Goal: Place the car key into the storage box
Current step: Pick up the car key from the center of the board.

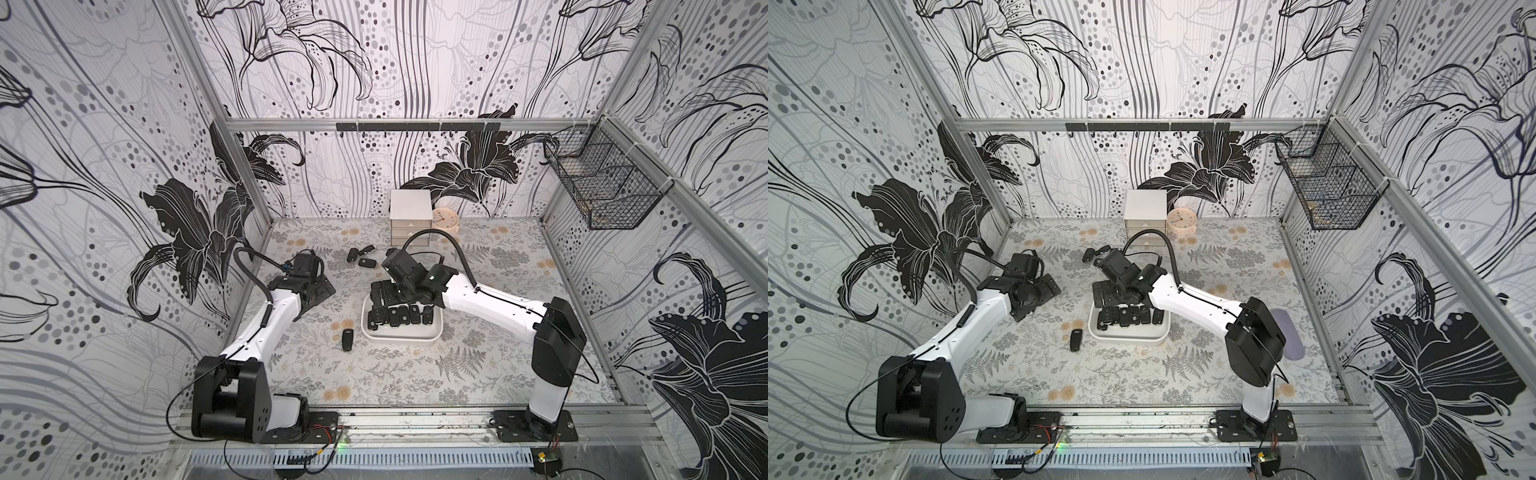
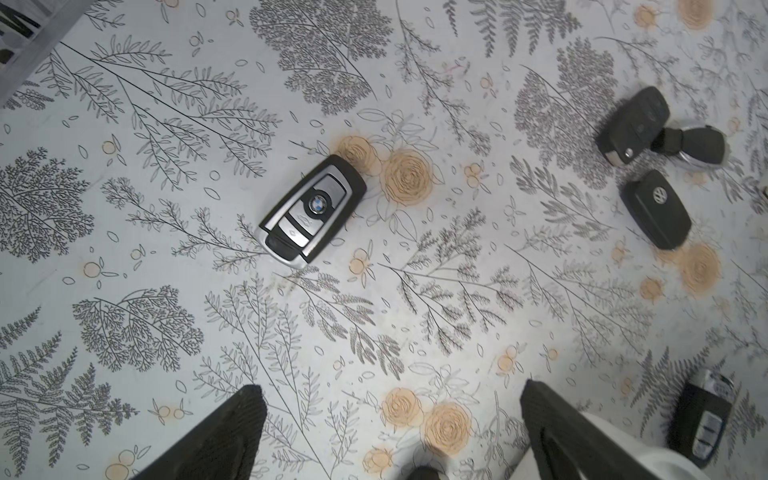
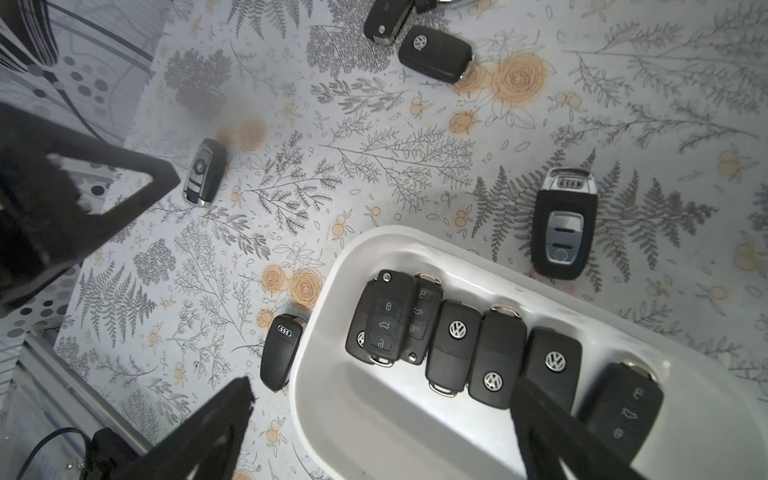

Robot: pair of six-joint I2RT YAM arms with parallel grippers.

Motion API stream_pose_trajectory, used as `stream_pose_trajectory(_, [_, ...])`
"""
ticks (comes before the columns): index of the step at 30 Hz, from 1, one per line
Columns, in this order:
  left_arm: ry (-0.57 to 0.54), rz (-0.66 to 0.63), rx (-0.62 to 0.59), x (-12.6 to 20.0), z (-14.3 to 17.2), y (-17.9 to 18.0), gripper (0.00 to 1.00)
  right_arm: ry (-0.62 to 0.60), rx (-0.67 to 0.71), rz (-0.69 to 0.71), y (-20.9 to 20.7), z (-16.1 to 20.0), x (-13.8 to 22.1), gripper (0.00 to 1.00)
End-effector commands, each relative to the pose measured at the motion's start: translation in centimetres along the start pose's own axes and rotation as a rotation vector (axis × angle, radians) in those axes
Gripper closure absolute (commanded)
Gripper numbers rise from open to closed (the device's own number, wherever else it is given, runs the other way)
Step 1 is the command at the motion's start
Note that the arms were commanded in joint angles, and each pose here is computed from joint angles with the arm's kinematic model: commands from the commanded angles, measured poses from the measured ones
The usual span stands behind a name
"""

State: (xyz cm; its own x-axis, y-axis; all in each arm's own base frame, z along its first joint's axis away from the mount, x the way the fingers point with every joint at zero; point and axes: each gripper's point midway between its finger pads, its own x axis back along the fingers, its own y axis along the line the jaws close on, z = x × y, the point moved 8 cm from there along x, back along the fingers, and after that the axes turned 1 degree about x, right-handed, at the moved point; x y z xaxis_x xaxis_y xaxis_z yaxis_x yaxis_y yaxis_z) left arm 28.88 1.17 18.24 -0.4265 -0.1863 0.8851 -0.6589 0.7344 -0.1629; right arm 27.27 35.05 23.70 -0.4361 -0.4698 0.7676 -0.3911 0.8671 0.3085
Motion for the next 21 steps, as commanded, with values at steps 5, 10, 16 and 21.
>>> stream_pose_trajectory(5, [-0.032, 0.001, 0.169, -3.7, -5.1, 2.8, 0.01, -0.058, 0.058, -0.067, 0.5, -1.1, 2.2, 0.00])
stream_pose_trajectory(10, [-0.026, 0.052, 0.228, -6.0, -7.0, 3.5, 0.01, -0.061, 0.060, -0.061, -0.1, -1.3, 2.4, 0.00])
stream_pose_trajectory(16, [0.042, 0.089, 0.258, -9.2, -8.0, 3.6, 0.01, -0.058, 0.043, -0.045, -1.1, -1.4, 2.4, 0.00])
stream_pose_trajectory(21, [0.118, 0.141, 0.289, -10.7, -6.7, 3.3, 0.03, -0.057, 0.027, -0.038, -1.6, -1.6, 2.1, 0.00])
